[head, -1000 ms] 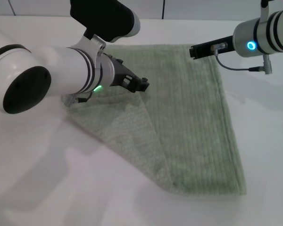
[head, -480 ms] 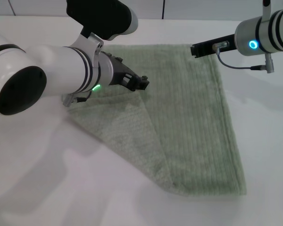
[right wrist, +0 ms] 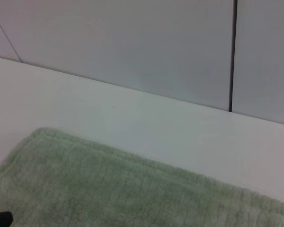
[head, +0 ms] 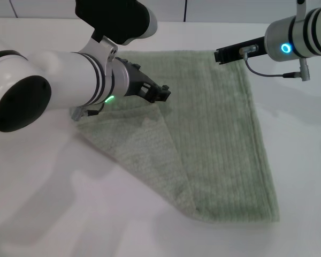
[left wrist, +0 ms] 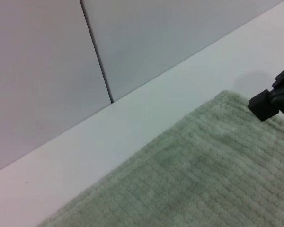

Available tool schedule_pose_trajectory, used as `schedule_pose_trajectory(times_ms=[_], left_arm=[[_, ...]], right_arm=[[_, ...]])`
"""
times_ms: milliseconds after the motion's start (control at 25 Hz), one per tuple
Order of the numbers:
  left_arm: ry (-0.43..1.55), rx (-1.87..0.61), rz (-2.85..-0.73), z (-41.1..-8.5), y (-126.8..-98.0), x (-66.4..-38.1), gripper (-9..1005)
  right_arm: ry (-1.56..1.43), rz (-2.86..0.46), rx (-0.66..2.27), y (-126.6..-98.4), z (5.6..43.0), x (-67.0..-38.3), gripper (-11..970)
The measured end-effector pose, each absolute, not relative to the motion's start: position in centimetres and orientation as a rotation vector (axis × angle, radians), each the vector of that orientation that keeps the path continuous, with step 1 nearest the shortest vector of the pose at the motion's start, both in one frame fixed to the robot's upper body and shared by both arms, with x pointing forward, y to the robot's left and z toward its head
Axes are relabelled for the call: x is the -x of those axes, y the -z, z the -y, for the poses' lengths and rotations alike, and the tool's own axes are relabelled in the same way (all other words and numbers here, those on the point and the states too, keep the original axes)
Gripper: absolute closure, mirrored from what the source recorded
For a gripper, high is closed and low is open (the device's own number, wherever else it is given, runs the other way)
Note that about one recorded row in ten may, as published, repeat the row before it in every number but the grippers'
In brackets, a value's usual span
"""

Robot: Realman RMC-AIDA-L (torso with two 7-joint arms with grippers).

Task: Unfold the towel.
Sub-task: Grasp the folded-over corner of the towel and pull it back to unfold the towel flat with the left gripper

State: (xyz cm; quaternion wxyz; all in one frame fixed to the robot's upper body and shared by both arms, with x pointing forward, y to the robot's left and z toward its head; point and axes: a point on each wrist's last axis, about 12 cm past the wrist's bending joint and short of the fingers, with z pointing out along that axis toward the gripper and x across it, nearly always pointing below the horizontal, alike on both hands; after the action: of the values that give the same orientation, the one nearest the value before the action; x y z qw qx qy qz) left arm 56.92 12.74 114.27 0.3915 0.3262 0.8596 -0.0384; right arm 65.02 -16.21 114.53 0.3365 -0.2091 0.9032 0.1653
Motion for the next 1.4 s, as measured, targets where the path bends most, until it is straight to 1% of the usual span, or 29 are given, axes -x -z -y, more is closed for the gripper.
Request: schedule_pose_trajectory(times_ms=[1400], left_arm=[[0.105,-0.818,-2.168,-13.12,-114.94,-56.31,199]], right_arm=[[-0.439,-2.374,0.556,-114.42,16.11,-64.79,961]])
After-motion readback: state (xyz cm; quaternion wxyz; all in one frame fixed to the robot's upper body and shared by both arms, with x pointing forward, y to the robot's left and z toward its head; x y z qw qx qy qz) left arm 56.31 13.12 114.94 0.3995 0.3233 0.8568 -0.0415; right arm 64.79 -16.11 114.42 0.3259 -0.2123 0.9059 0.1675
